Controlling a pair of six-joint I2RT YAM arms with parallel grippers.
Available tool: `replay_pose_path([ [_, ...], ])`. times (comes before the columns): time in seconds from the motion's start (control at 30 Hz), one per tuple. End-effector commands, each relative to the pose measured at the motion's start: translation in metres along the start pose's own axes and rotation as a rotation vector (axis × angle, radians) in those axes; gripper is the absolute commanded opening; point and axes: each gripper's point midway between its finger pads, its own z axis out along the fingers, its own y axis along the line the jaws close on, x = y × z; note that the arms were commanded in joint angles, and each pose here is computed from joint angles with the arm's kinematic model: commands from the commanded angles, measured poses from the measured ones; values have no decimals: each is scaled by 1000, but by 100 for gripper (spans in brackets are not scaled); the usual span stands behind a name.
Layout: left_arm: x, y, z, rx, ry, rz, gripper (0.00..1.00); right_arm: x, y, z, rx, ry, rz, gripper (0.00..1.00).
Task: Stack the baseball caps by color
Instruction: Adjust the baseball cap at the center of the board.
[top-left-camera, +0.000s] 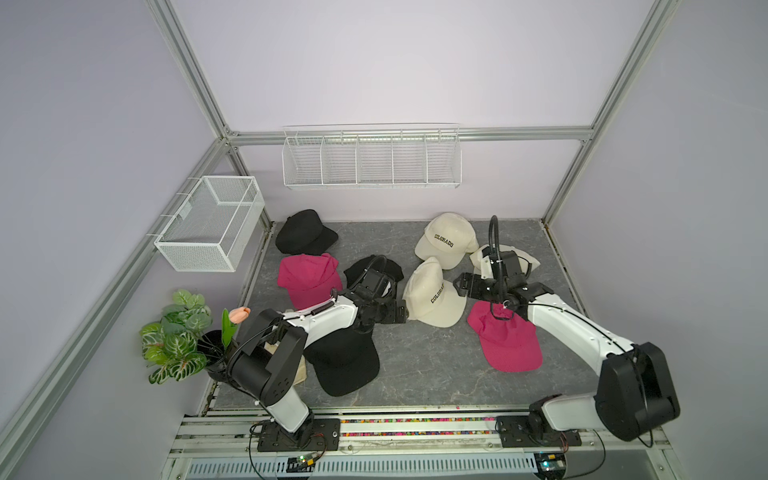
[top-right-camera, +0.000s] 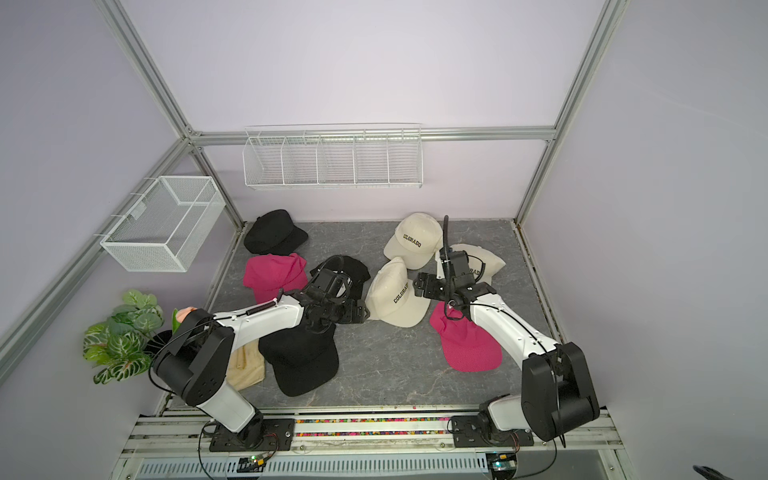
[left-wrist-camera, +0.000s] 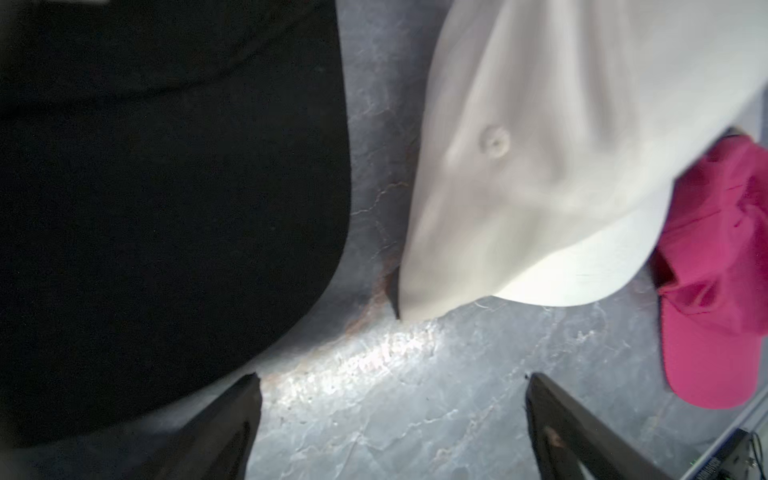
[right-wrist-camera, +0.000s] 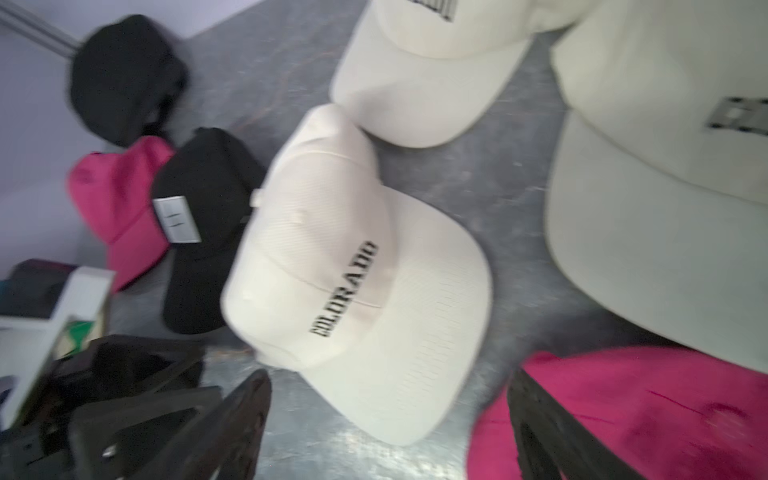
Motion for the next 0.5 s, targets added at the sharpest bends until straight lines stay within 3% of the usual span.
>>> replay_pose_path([
  [0.0, -34, -11, -33, 24, -161, -26, 99, -11, 67, 4, -231, 2, -23, 89],
  [0.07, -48, 15, -52, -80, -235, -144, 99, -10, 91, 10, -273, 26, -52, 89],
  [0.13, -60, 17, -71, -65, -283, -207, 99, -7, 109, 19, -298, 49, -64, 89],
  [0.27, -64, -7, -96, 27, -283, -173, 99, 8, 135, 40, -348, 125, -71, 89],
  [0.4, -57, 30, -108, -165, -300, -309, 99, 27, 145, 66, -340, 195, -64, 89],
  [0.47, -61, 40, -108, -175, -311, -362, 100, 30, 146, 77, -329, 216, -60, 89],
])
